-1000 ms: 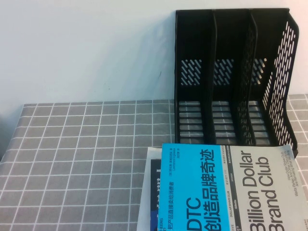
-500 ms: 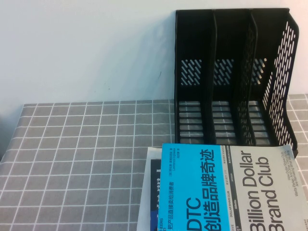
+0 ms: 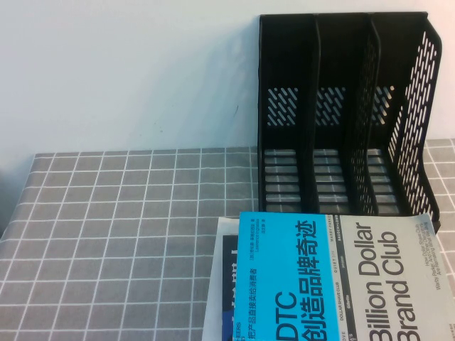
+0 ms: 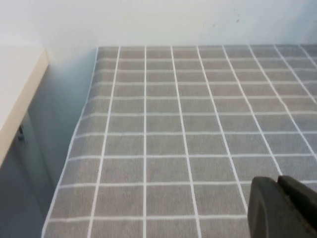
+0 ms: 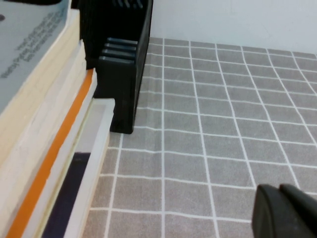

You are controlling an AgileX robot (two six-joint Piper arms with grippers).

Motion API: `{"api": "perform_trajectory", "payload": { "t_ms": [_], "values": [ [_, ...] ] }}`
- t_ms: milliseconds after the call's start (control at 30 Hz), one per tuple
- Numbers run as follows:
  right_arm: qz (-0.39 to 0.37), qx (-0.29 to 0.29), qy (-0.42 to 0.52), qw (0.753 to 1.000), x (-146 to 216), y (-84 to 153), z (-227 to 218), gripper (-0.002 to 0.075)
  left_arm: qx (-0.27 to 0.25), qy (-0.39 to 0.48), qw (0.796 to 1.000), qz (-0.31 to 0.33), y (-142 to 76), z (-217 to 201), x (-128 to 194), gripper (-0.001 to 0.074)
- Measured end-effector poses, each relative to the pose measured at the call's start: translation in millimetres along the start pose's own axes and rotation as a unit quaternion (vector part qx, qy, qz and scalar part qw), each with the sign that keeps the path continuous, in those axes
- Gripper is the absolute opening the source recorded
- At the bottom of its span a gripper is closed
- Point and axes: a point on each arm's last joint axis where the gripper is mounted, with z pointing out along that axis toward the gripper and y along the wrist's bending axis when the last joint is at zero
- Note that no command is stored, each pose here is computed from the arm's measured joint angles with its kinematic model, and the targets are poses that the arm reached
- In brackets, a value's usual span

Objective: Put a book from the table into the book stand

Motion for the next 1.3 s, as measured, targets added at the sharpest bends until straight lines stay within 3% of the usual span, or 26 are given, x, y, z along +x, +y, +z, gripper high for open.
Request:
{"api": "perform_trajectory", "payload": {
  "t_ms": [167,400,600,700,800,1000,1200,1300],
  "values": [
    [0.052,-0.014,-0.042,0.998,-6.3,2.4,0.4,-0.0003,0.011,-0.074,0.997,0.002,-1.9,-0.6,-12.5,-0.0004],
    [0.067,0.002,-0.154,0.986,-26.1,-2.1,-3.5,-0.0003,0.033,-0.224,0.974,0.003,-5.9,-8.9,-38.8,-0.0004],
    [0.161,0.0,-0.228,0.96,-38.5,-6.5,-8.7,-0.0003,0.038,-0.259,0.965,0.003,-6.9,-12.1,-44.6,-0.0004],
    [0.161,0.003,-0.238,0.958,-39.9,-7.3,-9.5,-0.0003,0.04,-0.261,0.964,0.0,-6.9,-12.2,-44.9,-0.0004],
    [0.143,0.012,-0.254,0.956,-42.5,-8.6,-10.9,-0.0003,0.046,-0.267,0.962,-0.035,-6.4,-12.9,-46.1,-0.0004],
    [0.186,0.009,-0.269,0.945,-50.9,-11.2,-15.9,-0.0003,0.067,-0.279,0.949,-0.133,-4.8,-14.5,-48.9,-0.0004],
    [0.08,-0.011,-0.252,0.964,-85.1,-6.8,-39.4,-0.0003,0.069,-0.265,0.951,-0.146,-6.0,-22.2,-65.5,-0.0004],
    [0.035,-0.032,-0.232,0.972,-97.7,-3.0,-51.8,-0.0003,0.055,-0.215,0.967,-0.122,-7.5,-31.4,-81.5,-0.0004]
  ]
}}
